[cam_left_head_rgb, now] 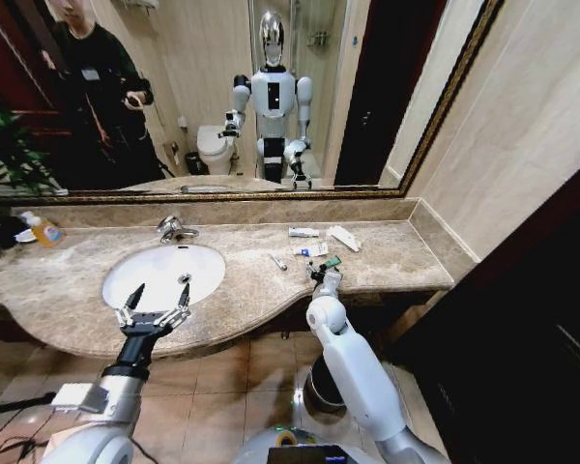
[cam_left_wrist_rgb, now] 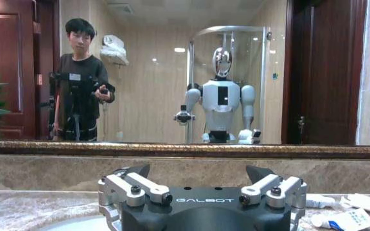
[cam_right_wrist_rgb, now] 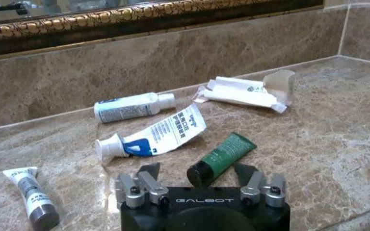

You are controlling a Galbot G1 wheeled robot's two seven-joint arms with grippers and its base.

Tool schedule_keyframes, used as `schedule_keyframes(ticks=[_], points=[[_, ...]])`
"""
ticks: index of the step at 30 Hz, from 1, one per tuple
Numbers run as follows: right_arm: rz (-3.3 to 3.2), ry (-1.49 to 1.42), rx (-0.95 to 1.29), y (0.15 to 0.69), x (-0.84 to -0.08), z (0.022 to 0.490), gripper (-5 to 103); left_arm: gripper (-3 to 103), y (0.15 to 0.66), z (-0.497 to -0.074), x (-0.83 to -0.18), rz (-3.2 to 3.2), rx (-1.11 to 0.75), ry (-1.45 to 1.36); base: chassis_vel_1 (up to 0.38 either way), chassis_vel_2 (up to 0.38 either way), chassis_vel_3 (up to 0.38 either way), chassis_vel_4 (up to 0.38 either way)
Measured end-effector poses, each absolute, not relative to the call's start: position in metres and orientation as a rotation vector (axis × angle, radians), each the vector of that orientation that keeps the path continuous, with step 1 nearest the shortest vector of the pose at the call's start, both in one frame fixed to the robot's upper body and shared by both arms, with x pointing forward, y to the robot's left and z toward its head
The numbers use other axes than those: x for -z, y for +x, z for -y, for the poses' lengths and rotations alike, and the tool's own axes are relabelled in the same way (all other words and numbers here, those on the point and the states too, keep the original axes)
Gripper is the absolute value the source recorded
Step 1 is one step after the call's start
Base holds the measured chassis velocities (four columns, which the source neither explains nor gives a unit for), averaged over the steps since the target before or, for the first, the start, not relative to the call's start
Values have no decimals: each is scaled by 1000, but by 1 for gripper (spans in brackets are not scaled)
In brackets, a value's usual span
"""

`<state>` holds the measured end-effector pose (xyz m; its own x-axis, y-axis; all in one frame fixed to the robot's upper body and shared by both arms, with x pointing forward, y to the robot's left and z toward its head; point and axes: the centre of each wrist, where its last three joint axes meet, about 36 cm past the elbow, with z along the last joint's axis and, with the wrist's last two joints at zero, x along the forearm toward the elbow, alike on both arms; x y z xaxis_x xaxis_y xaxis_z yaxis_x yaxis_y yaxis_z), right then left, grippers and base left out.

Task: Pick up the trash from the sink and place it in the trash bin.

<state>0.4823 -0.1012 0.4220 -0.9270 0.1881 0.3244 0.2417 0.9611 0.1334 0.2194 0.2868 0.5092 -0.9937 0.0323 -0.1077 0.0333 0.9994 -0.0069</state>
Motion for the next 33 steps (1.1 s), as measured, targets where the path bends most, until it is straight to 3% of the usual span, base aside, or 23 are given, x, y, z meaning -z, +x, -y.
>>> schedule_keyframes(ticks=[13,26,31,33], points=[[2796,-319,238,481,-419,100,50,100,219,-287,-509,-3033,13,50,0,0,0,0],[2882,-303,149,463,-423,110,50,100,219,-287,-509,-3033,13,50,0,0,0,0],[2963,-129,26,457,-415,154,68,100,219,-287,-509,-3033,13,50,0,0,0,0],[2964,-107,16,458,-414,164,68,100,219,-287,-509,-3033,13,50,0,0,0,0]])
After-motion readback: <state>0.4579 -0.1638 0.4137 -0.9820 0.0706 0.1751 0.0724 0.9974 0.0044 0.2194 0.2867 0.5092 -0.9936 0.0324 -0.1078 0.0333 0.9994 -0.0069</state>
